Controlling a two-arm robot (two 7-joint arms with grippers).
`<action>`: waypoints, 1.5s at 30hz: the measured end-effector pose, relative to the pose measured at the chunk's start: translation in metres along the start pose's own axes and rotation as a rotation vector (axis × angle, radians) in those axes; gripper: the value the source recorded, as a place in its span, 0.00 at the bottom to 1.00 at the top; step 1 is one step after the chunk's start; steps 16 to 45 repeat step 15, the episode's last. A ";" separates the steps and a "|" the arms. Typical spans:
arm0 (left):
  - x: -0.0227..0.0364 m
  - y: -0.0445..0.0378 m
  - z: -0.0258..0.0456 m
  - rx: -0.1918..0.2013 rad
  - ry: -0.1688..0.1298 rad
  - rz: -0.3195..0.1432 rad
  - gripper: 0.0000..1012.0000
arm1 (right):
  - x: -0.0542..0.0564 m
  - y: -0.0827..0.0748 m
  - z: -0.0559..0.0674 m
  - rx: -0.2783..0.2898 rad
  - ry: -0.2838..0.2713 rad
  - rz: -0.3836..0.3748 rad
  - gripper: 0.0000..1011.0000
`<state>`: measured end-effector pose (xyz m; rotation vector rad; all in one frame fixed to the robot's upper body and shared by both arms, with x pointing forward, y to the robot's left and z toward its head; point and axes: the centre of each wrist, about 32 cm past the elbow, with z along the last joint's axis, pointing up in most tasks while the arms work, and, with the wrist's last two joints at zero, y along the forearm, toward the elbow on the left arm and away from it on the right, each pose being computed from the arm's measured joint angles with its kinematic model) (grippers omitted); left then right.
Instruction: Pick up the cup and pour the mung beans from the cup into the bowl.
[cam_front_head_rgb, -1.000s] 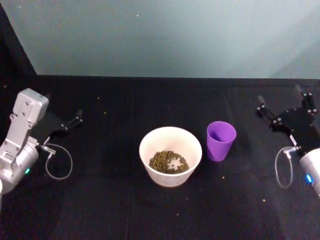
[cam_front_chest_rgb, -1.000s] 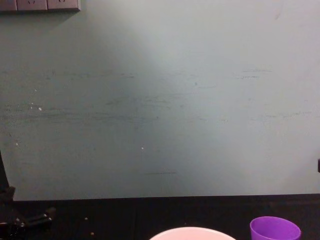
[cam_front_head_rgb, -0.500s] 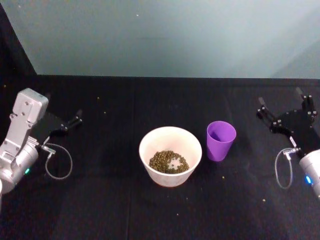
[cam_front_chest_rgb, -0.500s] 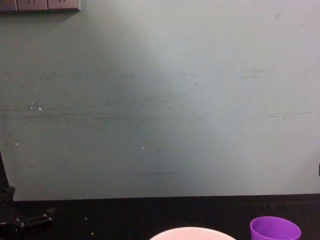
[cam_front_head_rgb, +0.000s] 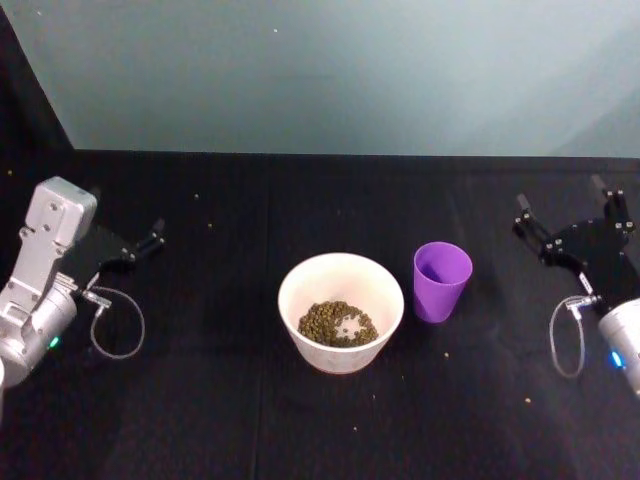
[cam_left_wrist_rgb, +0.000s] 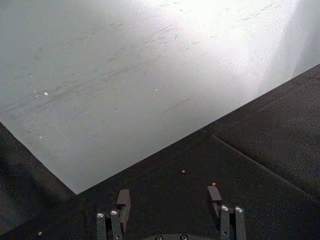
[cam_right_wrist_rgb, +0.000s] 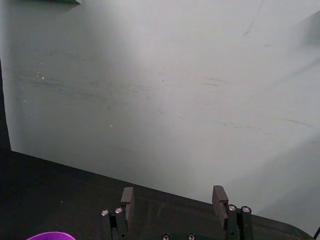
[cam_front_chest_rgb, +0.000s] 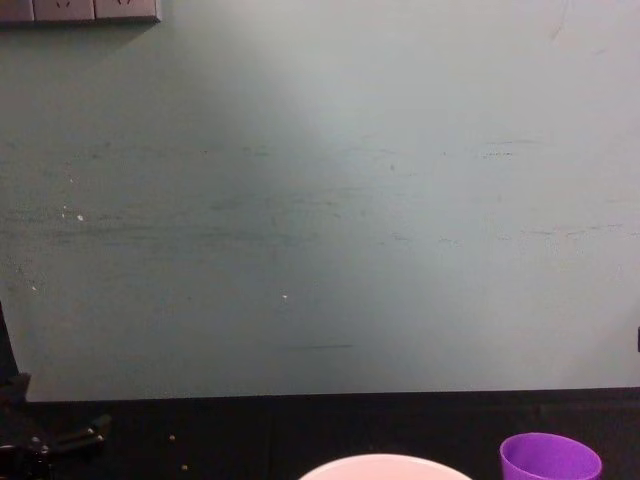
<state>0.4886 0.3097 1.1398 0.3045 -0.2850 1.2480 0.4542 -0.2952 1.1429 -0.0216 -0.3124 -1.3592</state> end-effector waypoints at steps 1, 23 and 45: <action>0.0000 0.0000 0.0000 0.000 0.000 0.000 1.00 | 0.000 0.000 0.000 0.000 0.000 0.000 0.99; 0.0000 0.0000 0.0000 0.000 0.000 0.000 1.00 | 0.000 0.000 0.000 0.000 0.000 -0.001 0.99; 0.0000 0.0000 0.0000 0.000 0.000 0.000 1.00 | 0.000 0.000 0.000 0.000 0.000 -0.001 0.99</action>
